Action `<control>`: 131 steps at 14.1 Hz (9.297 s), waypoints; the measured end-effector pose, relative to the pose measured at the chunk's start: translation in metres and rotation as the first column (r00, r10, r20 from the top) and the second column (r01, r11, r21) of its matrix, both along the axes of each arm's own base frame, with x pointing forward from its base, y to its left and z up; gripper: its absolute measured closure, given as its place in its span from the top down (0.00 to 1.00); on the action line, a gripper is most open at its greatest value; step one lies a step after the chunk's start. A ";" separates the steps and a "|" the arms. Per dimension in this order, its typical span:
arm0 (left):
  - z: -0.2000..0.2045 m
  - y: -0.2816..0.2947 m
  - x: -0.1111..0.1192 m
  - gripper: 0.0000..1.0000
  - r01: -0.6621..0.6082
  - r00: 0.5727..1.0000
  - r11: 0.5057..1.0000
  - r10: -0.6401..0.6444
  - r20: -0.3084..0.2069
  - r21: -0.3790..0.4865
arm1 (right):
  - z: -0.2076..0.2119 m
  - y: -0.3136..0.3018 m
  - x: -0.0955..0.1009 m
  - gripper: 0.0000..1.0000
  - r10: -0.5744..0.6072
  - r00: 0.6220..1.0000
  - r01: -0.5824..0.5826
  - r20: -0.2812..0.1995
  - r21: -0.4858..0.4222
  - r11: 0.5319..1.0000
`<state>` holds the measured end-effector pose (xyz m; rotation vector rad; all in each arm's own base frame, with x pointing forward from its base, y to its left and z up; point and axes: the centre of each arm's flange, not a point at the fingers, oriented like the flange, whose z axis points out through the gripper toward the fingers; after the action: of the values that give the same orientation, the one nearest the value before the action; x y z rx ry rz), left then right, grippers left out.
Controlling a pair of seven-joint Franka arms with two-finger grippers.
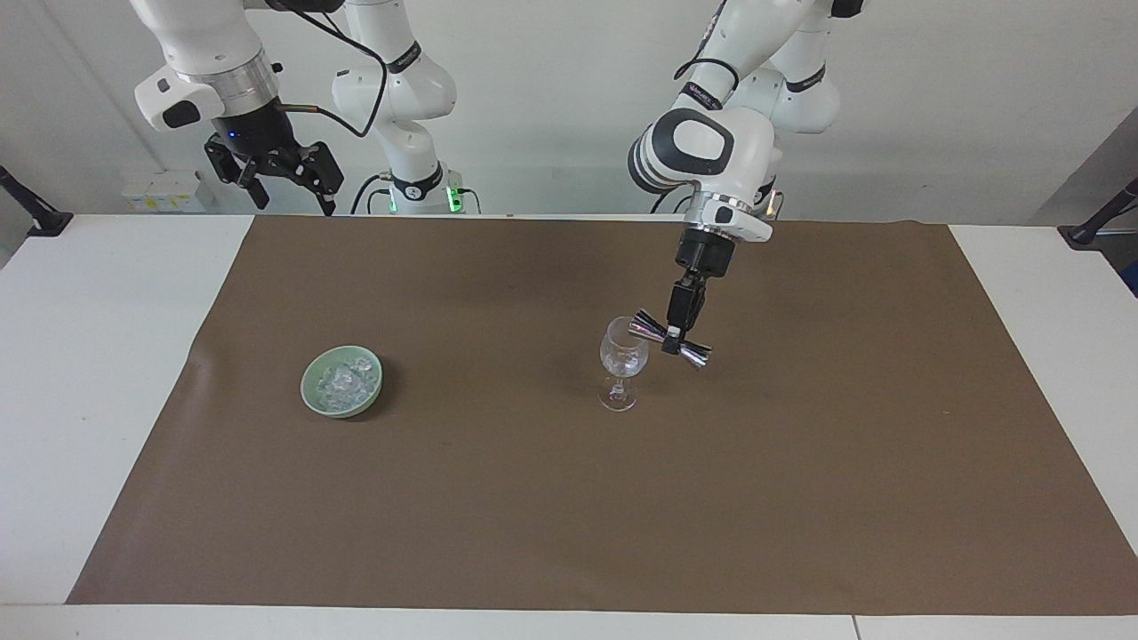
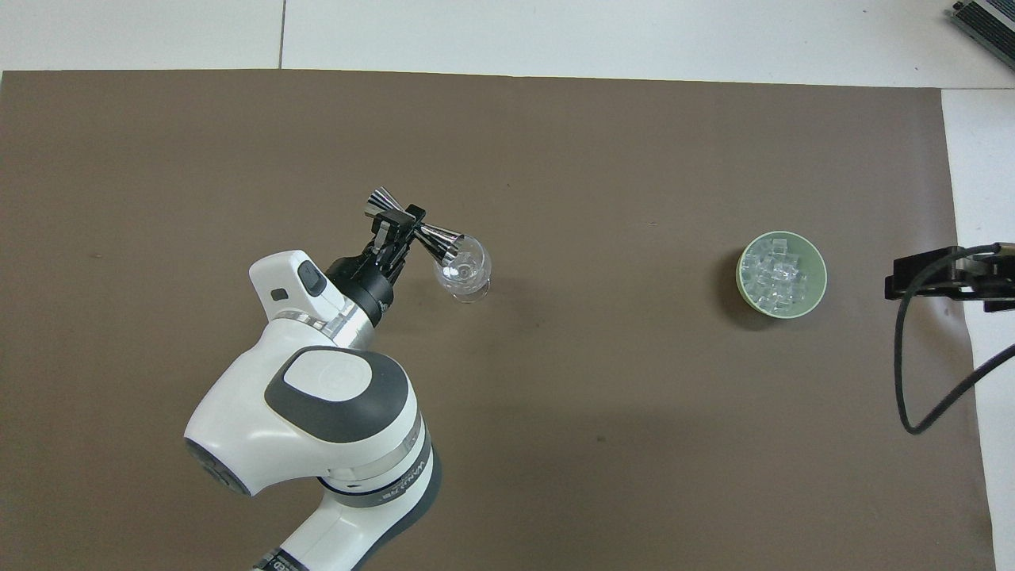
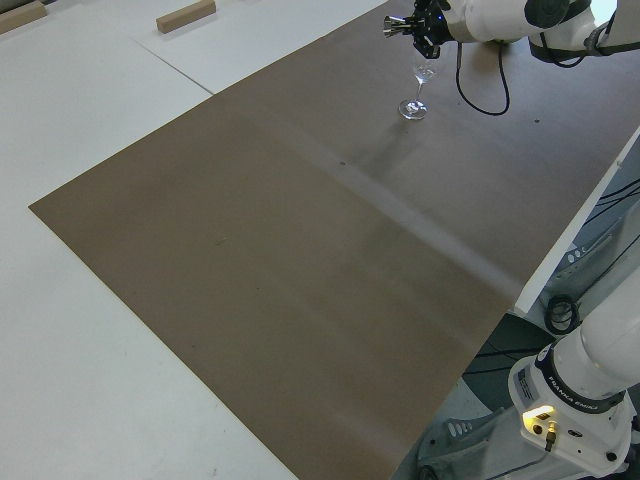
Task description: Pour wine and add ice with both arms
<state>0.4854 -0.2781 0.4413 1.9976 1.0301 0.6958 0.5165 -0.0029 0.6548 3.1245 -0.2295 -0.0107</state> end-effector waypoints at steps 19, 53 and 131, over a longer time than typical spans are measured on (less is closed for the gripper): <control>0.008 -0.011 -0.006 0.21 0.052 0.997 0.992 -0.059 0.057 0.112 | 0.000 0.000 0.000 1.00 0.000 1.000 0.000 0.000 0.000 1.000; -0.090 0.366 -0.002 0.21 -0.568 0.819 0.333 0.323 -0.475 -0.753 | -0.168 -0.019 0.059 1.00 0.364 0.922 -0.359 0.133 -0.061 0.931; -0.213 0.437 0.034 0.58 -0.680 0.727 0.041 0.163 -0.667 -0.732 | -0.100 0.229 0.054 0.25 -0.165 0.945 0.103 0.282 0.224 0.969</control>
<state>0.5194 0.1592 0.2278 0.5508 1.7914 -0.2527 0.5702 0.2257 0.5551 3.2959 -0.4748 0.4707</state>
